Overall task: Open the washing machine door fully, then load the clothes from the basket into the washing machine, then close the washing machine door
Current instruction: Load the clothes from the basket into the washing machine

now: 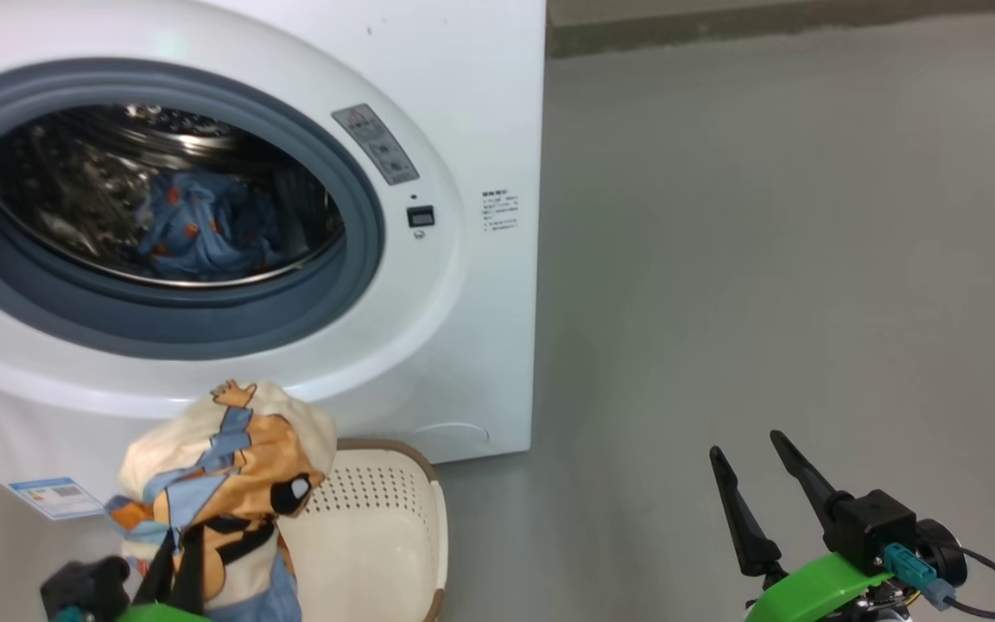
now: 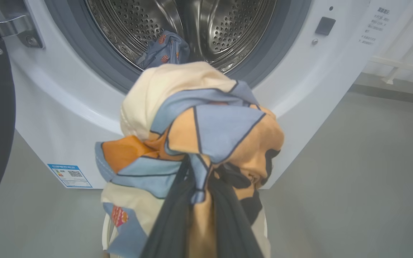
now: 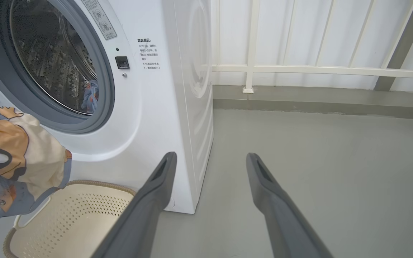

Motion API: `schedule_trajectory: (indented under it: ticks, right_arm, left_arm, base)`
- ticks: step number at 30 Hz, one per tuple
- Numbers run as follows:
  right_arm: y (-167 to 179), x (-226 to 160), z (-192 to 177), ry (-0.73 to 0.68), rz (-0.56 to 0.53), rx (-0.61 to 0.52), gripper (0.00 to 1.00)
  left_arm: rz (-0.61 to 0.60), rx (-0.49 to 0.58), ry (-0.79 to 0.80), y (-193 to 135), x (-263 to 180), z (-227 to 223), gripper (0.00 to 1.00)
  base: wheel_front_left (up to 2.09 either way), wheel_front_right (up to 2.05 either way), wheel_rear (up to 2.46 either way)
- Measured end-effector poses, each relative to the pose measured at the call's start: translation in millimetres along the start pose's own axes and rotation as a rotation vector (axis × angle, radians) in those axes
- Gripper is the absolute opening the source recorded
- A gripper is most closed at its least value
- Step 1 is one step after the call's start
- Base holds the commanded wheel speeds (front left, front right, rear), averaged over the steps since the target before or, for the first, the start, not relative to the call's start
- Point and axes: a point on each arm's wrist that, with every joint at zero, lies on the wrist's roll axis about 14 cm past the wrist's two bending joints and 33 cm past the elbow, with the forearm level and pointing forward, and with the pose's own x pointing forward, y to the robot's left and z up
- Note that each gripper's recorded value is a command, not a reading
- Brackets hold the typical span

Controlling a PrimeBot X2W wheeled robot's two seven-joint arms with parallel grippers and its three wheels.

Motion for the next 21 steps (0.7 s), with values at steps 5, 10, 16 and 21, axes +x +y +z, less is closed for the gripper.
schedule_trajectory:
  ticks: [5, 10, 16, 21]
  right_arm:
    - [6, -3, 5, -0.015, 0.015, 0.0, 1.0]
    - [9, -4, 8, -0.025, 0.024, -0.001, 1.0]
    - [8, -4, 8, -0.025, 0.022, -0.001, 1.0]
    - [7, -4, 7, -0.021, 0.019, 0.0, 1.0]
  left_arm:
    - [0.017, -0.03, -0.039, 0, -16, 7, 0.0]
    - [0.025, -0.024, -0.083, 3, -21, 19, 0.0]
    - [0.013, -0.036, -0.104, -4, -19, 23, 0.0]
    - [0.012, -0.042, -0.111, -4, -18, 24, 0.0]
  base:
    - [0.0, 0.0, 0.0]
    - [0.0, 0.0, 0.0]
    - [0.0, 0.0, 0.0]
    - [0.0, 0.0, 0.0]
